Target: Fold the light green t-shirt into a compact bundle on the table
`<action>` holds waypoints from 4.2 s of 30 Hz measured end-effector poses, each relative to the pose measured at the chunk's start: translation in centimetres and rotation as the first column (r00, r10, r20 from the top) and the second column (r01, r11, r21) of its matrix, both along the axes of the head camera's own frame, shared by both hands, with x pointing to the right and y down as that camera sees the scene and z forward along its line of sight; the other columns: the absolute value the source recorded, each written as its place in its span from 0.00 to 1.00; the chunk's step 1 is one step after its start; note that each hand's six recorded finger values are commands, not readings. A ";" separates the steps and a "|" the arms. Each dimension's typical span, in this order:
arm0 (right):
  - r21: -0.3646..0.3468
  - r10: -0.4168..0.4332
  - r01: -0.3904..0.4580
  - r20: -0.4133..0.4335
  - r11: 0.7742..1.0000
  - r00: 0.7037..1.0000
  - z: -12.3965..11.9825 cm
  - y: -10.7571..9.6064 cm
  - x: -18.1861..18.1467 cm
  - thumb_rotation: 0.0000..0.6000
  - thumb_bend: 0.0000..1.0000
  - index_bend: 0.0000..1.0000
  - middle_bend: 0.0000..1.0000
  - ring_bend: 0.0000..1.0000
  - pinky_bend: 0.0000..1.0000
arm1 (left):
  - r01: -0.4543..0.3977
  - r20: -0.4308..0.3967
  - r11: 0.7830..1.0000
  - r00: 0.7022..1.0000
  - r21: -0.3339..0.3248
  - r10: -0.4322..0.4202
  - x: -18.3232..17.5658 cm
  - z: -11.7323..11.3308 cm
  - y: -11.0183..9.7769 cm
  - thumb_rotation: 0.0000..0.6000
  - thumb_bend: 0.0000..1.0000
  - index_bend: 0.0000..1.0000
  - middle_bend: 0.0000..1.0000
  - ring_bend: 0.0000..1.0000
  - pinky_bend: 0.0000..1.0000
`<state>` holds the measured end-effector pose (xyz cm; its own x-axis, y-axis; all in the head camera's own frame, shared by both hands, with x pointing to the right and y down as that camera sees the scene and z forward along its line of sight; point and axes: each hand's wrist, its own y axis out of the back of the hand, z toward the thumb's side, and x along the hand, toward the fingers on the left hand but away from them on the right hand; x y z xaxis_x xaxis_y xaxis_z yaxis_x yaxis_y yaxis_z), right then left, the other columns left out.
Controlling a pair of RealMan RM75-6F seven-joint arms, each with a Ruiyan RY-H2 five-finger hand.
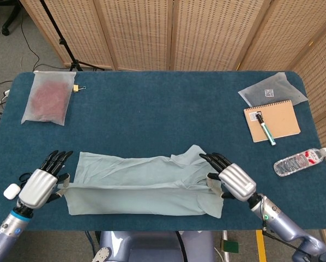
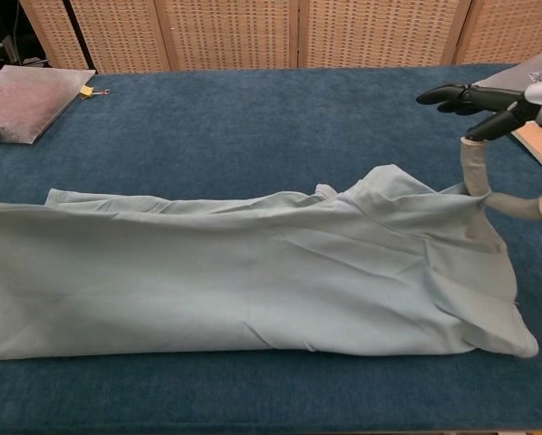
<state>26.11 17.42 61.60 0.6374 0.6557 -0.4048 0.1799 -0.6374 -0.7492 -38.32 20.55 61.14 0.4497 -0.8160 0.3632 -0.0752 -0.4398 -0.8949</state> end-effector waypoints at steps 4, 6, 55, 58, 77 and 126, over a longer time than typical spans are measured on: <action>-0.016 0.039 -0.039 -0.027 0.999 0.999 1.3 -2.1 -0.2 1.00 0.72 0.65 0.00 0.00 0.05 | 0.037 0.042 0.999 0.998 -0.015 -0.037 0.3 1.0 -2.4 1.00 0.52 0.79 0.00 0.00 0.00; -0.023 0.056 -0.057 -0.041 0.998 0.998 2.0 -3.1 -0.3 1.00 0.72 0.65 0.00 0.00 0.05 | 0.052 0.057 0.998 0.997 -0.027 -0.050 0.4 1.5 -3.3 1.00 0.52 0.79 0.00 0.00 0.00; 0.088 0.194 -0.181 -0.164 0.980 0.967 4.0 -8.1 1.3 1.00 0.06 0.00 0.00 0.00 0.05 | 0.198 0.205 0.967 0.965 -0.163 -0.163 0.6 6.7 -7.9 1.00 0.21 0.00 0.00 0.00 0.00; 0.124 0.206 -0.189 -0.139 0.974 0.969 1.8 -7.8 2.2 1.00 0.05 0.00 0.00 0.00 0.05 | 0.212 0.217 0.964 0.960 -0.160 -0.175 0.0 6.4 -8.2 1.00 0.21 0.00 0.00 0.00 0.00; 0.238 0.245 -0.218 -0.092 0.947 0.965 -6.1 1.5 9.2 1.00 0.04 0.00 0.00 0.00 0.05 | 0.248 0.245 0.943 0.950 -0.222 -0.193 0.3 7.6 -8.8 1.00 0.25 0.23 0.00 0.00 0.00; 0.230 0.257 -0.243 -0.030 0.942 0.966 -7.0 2.8 10.3 1.00 0.05 0.00 0.00 0.00 0.05 | 0.338 0.278 0.896 0.925 -0.287 -0.260 2.4 12.4 -8.5 1.00 0.38 0.52 0.00 0.00 0.00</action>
